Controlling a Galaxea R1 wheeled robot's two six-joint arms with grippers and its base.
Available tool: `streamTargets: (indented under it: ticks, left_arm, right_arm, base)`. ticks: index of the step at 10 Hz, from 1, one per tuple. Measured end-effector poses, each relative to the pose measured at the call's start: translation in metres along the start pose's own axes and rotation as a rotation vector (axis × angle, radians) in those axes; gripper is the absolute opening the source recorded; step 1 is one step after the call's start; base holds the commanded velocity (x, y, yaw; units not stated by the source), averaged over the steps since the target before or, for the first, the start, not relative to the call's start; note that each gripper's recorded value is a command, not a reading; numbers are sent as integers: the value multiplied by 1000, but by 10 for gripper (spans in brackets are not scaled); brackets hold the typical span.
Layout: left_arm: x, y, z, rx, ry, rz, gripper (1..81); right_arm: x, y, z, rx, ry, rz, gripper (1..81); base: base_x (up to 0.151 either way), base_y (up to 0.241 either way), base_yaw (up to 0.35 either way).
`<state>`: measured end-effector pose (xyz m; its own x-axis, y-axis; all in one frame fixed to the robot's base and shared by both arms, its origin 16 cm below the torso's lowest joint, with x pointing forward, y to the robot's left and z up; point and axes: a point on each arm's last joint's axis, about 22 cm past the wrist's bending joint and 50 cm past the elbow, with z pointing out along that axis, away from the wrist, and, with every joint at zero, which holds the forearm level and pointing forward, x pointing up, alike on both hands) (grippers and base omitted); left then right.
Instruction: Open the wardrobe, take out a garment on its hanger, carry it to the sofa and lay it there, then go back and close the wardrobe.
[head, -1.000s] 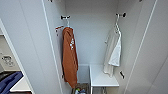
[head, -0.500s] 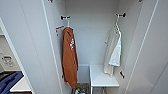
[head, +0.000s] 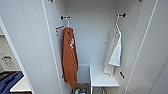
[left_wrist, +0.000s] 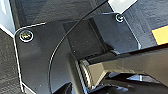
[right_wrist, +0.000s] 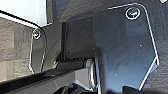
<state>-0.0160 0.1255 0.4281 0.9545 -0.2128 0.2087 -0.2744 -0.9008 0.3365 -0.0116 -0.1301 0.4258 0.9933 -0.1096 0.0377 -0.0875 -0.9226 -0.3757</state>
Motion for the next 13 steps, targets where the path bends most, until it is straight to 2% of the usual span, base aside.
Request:
streamTargets:
  ticks: [3, 6, 13]
  left_arm:
    - [-15, 4, -2, -3, -12, -6, 811]
    - [-2, 1, 0, 0, 4, -1, 811]
    - [-8, 1, -1, 1, -3, -3, 811]
  right_arm:
    - [-10, -1, 0, 1, -7, 5, 811]
    - [-4, -4, 1, 4, 2, 1, 811]
    - [-4, -5, 1, 5, 1, 1, 811]
  base:
    - [81, 0, 0]
    - [100, 0, 0]
    - [100, 0, 0]
